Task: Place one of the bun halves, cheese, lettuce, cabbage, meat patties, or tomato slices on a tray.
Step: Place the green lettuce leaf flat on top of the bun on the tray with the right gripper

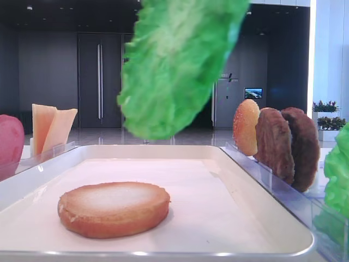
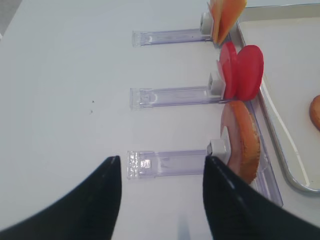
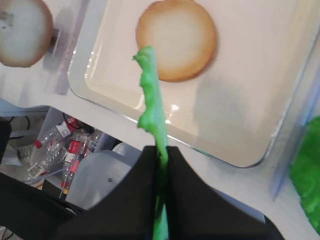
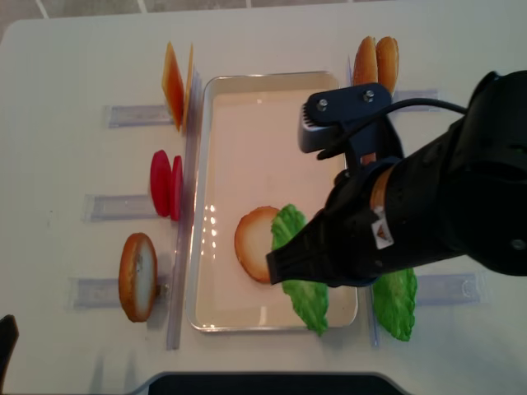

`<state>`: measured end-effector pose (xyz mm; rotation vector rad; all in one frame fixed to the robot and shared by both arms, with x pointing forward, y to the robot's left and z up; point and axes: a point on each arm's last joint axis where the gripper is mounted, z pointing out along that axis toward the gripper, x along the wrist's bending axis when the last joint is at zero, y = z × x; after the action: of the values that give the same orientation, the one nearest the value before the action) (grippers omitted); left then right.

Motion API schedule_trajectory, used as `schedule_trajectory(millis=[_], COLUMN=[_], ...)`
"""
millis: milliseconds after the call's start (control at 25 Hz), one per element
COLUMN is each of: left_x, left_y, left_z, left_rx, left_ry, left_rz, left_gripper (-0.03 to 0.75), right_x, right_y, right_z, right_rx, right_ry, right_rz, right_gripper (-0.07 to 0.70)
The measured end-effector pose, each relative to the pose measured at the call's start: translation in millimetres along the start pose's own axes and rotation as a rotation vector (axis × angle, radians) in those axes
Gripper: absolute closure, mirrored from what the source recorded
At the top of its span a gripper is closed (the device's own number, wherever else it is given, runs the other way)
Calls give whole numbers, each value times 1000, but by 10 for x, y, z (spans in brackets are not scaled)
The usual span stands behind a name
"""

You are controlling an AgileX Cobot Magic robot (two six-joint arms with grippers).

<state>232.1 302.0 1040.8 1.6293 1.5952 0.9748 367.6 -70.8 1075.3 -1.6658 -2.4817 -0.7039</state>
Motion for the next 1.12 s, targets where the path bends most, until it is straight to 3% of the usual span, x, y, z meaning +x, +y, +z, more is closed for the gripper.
schedule_trajectory(millis=[240,400,520,640,760,960,1120], left_x=[0,0,0,0,0,0,0], left_y=[0,0,0,0,0,0,0], left_z=[0,0,0,0,0,0,0], left_rx=[0,0,0,0,0,0,0], left_ry=[0,0,0,0,0,0,0], left_rz=[0,0,0,0,0,0,0], left_gripper=[314,314,314,314,314,314,314], right_x=[207,361,334,196,3,-330,-430], right_y=[44,92,161,237,295,293,309], right_z=[148,104,97,139,224,363,490], right_rx=[1,-43,-67,-116,-190,-244,-229], right_ry=[133,343,497,616,670,667,704], right_rz=[-76,-170,-180,-143,-80,19,72], right_gripper=[595,595,595,595,595,595,595])
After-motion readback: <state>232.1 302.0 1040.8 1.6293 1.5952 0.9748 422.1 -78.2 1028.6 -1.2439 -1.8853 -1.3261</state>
